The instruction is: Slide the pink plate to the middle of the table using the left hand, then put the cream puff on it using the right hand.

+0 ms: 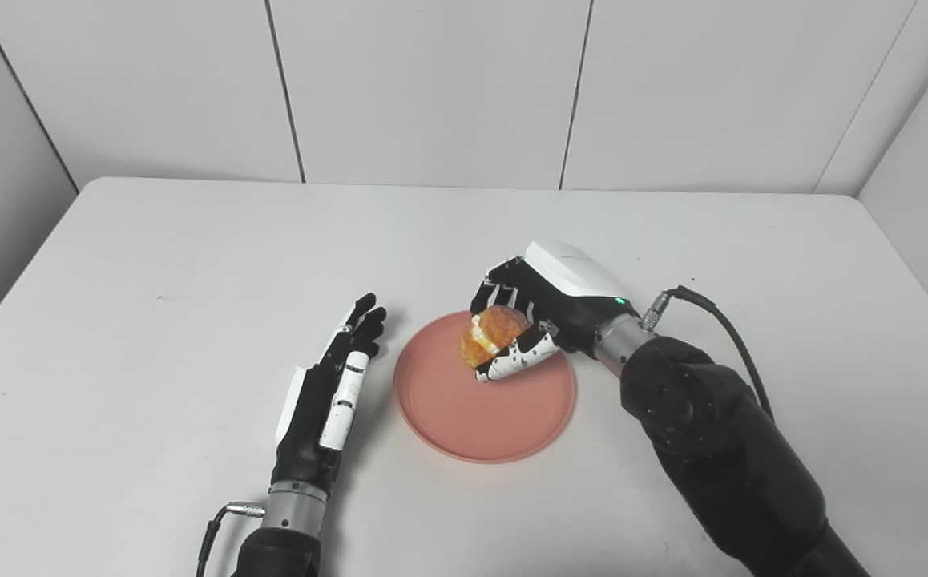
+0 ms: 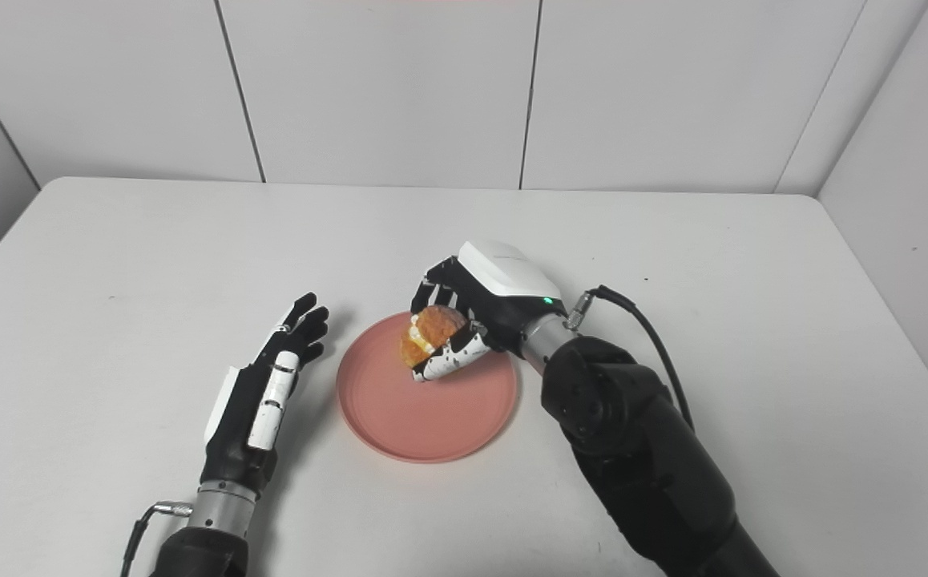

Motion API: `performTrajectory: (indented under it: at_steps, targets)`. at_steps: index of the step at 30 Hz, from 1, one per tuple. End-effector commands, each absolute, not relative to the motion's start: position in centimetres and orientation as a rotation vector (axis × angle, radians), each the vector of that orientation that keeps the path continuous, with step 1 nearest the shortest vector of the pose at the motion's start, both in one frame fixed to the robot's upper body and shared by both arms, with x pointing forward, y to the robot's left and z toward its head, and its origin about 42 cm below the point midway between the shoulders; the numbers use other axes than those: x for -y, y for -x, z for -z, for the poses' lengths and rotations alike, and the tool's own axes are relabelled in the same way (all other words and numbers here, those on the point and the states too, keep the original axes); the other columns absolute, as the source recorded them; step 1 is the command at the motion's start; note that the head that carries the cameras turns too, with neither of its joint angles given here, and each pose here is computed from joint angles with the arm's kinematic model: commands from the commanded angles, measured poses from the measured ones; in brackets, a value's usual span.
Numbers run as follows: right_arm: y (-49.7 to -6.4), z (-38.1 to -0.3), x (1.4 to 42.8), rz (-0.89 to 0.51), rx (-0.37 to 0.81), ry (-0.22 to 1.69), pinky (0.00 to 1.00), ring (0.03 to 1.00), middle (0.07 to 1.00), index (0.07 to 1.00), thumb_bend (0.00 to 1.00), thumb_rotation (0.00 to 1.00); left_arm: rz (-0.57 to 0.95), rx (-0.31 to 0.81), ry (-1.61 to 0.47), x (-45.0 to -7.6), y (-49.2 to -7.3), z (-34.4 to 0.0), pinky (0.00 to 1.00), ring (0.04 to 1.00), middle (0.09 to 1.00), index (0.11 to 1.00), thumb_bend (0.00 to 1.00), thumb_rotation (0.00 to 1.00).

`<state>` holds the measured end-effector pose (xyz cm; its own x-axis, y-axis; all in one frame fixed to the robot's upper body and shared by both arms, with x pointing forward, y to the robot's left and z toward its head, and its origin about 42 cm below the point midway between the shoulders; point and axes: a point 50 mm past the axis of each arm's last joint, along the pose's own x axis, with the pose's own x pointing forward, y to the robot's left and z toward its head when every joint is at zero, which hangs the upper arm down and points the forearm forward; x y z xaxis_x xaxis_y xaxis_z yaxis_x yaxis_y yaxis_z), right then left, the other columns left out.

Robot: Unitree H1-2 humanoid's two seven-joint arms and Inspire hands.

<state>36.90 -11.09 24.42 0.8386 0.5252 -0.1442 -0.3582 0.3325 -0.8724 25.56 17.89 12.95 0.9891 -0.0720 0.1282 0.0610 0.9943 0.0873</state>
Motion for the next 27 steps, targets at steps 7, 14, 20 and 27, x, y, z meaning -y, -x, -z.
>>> performTrajectory:
  at_steps: [7,14,20,27]
  targets:
    - [-37.4,-24.1,9.4,-0.599,0.233,1.09,0.3,0.386,0.468,0.49,0.51,0.12,0.041,0.153,-0.074,-17.2,-24.7,-13.7,0.9,0.913,0.905,0.889,0.47,1.0]
    - [-38.1,-22.0,8.9,-0.612,0.225,1.069,0.29,0.374,0.46,0.489,0.51,0.12,0.038,0.149,-0.069,-16.9,-24.7,-13.9,0.9,0.911,0.903,0.886,0.48,1.0]
    - [-38.1,-20.9,8.6,-0.623,0.231,1.084,0.31,0.393,0.434,0.54,0.52,0.0,0.039,0.142,-0.073,-16.8,-24.7,-14.1,0.9,0.911,0.904,0.887,0.49,1.0]
    - [-37.5,-21.0,8.0,-0.634,0.215,1.103,0.3,0.387,0.427,0.538,0.52,0.0,0.038,0.141,-0.076,-16.7,-24.7,-14.1,0.9,0.911,0.904,0.888,0.5,1.0]
